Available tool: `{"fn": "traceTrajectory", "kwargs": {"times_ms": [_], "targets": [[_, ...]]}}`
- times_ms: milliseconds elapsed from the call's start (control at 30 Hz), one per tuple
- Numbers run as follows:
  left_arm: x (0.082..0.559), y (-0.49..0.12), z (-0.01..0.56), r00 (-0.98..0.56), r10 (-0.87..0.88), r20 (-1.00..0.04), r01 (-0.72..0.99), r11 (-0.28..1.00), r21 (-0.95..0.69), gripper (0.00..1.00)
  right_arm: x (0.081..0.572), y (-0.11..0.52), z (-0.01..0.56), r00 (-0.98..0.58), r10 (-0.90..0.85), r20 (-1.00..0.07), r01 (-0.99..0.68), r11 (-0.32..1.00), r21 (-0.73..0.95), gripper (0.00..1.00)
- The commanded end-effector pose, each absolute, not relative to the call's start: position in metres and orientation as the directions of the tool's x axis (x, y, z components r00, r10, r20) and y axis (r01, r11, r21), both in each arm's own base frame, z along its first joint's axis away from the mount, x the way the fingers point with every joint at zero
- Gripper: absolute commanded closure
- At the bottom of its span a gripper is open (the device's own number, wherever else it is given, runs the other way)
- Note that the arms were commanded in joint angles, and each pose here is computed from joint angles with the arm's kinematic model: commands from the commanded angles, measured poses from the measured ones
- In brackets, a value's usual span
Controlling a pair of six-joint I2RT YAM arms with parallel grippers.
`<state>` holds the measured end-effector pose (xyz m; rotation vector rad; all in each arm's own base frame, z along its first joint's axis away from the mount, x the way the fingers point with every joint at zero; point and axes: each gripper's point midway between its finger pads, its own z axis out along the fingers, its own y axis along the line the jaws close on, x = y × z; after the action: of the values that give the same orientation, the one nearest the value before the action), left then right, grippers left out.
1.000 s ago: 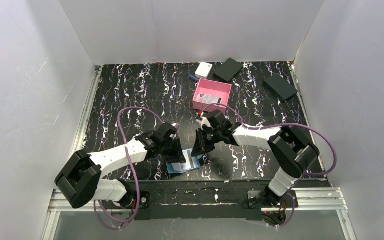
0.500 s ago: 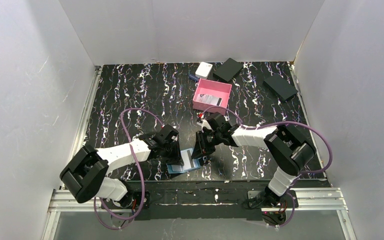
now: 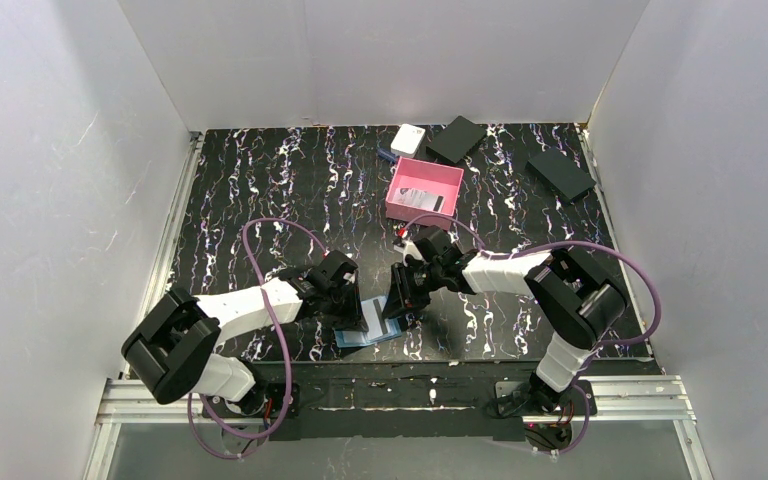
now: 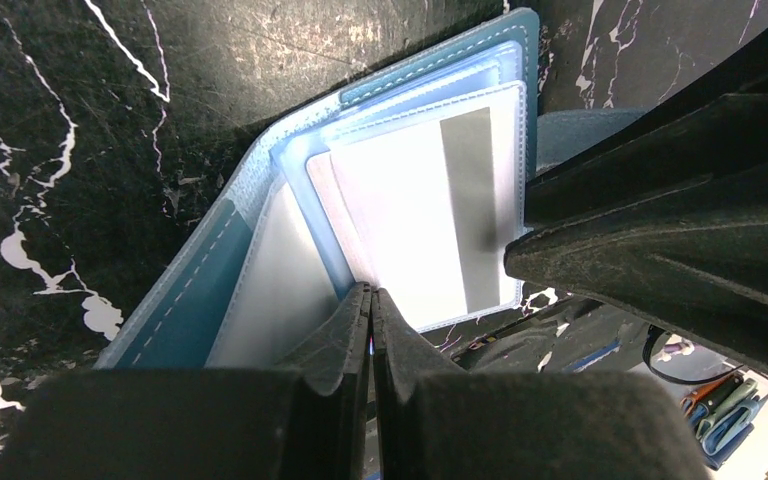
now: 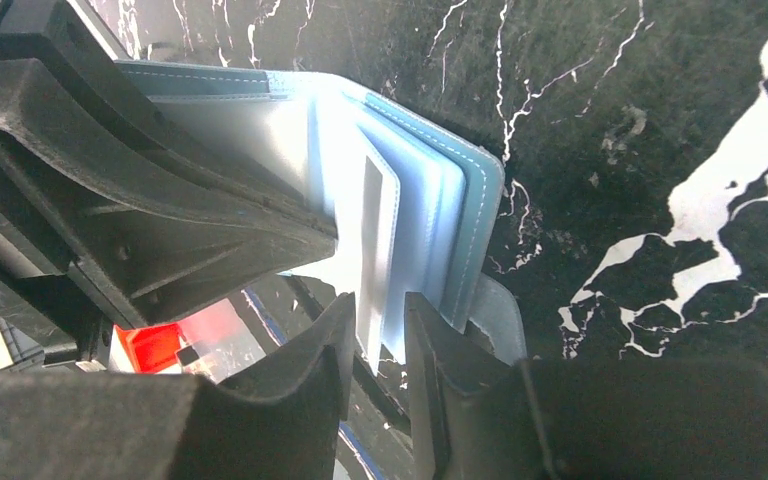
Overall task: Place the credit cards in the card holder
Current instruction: Turn over the card slot in the card holder.
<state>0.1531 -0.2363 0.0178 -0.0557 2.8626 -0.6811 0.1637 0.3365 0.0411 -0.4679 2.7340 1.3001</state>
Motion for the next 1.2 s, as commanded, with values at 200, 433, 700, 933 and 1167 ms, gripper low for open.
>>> {"fn": "traceTrajectory", "kwargs": {"times_ms": [200, 433, 700, 933, 1167], "targets": [[0.141, -0.221, -0.001, -0.987, -0.067, -0.147, -0.005, 0.923, -0.384, 1.00, 0.153, 0.352, 0.057, -0.937, -0.275, -0.217, -0.335, 0.526, 0.781, 0.66], [0.143, -0.222, 0.005, -0.985, -0.058, -0.164, 0.012, 0.918, -0.395, 1.00, 0.155, 0.360, 0.072, -0.932, -0.271, -0.242, -0.352, 0.504, 0.789, 0.69], [0.155, -0.233, 0.049, -0.966, -0.054, -0.252, 0.071, 0.884, -0.462, 0.93, 0.151, 0.367, 0.082, -0.921, -0.290, -0.259, -0.374, 0.484, 0.791, 0.61], [0.152, -0.220, 0.088, -0.941, -0.098, -0.322, 0.076, 0.869, -0.489, 0.89, 0.146, 0.379, 0.088, -0.909, -0.317, -0.270, -0.397, 0.462, 0.793, 0.59], [0.143, -0.180, 0.123, -0.888, -0.175, -0.425, 0.048, 0.884, -0.465, 0.87, 0.131, 0.404, 0.093, -0.885, -0.367, -0.287, -0.434, 0.428, 0.793, 0.57]]}}
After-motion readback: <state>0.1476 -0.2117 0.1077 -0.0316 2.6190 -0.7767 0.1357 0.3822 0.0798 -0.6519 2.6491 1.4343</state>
